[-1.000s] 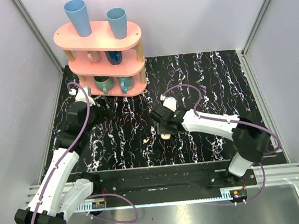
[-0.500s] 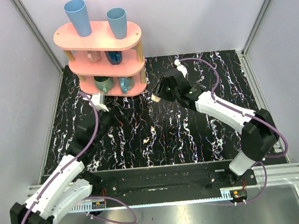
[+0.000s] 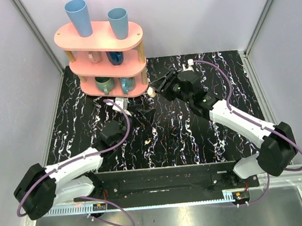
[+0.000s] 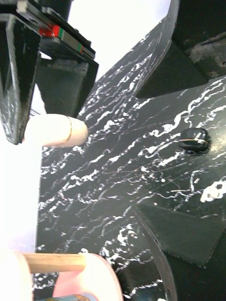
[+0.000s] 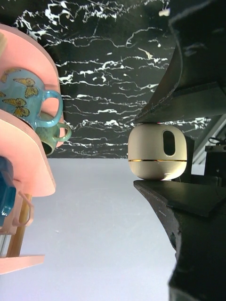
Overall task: Insert the wireless bluetooth earbuds into the charging case
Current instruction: Pass from the right arm to the left, then open the charging case, then move the right earbud to the center of the board.
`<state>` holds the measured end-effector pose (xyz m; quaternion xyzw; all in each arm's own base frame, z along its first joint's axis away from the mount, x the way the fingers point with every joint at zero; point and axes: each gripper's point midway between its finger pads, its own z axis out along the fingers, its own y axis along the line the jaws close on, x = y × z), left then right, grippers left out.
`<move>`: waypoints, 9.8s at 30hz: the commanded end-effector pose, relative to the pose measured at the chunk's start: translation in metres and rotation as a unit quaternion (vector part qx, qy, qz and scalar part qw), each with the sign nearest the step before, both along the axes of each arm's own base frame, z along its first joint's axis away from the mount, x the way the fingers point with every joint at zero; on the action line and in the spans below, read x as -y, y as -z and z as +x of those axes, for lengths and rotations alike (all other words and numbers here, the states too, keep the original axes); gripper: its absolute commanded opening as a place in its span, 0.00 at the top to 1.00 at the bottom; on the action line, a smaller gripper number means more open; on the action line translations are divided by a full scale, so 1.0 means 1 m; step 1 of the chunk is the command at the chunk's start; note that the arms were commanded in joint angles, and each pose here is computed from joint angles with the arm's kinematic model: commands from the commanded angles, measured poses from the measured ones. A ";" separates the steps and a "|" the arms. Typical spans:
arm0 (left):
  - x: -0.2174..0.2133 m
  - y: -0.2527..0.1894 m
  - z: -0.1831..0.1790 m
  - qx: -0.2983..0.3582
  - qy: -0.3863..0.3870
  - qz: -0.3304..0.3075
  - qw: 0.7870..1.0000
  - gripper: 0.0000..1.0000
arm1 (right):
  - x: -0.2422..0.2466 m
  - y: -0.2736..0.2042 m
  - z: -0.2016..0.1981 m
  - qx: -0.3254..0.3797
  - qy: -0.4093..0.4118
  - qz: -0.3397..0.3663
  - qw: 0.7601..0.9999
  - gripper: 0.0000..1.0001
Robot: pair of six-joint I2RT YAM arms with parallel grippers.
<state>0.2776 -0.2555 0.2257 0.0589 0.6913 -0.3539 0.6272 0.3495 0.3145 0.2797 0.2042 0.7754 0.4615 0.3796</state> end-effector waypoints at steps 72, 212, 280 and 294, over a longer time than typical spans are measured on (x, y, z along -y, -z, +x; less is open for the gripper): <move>-0.003 -0.134 -0.007 0.268 -0.096 -0.189 0.940 0.39 | -0.008 -0.030 -0.042 0.015 -0.066 0.111 0.991 0.64; 0.009 -0.087 -0.082 0.257 0.393 0.026 0.883 1.00 | -0.001 -0.080 -0.144 0.330 -0.465 -0.141 0.809 0.33; 0.000 -0.076 -0.080 0.242 0.377 0.028 0.894 1.00 | 0.023 -0.107 -0.062 0.310 -0.194 -0.191 0.911 0.20; -0.024 -0.073 -0.082 0.245 0.320 0.073 0.913 1.00 | 0.053 0.063 -0.007 0.007 -0.134 -0.144 0.980 0.34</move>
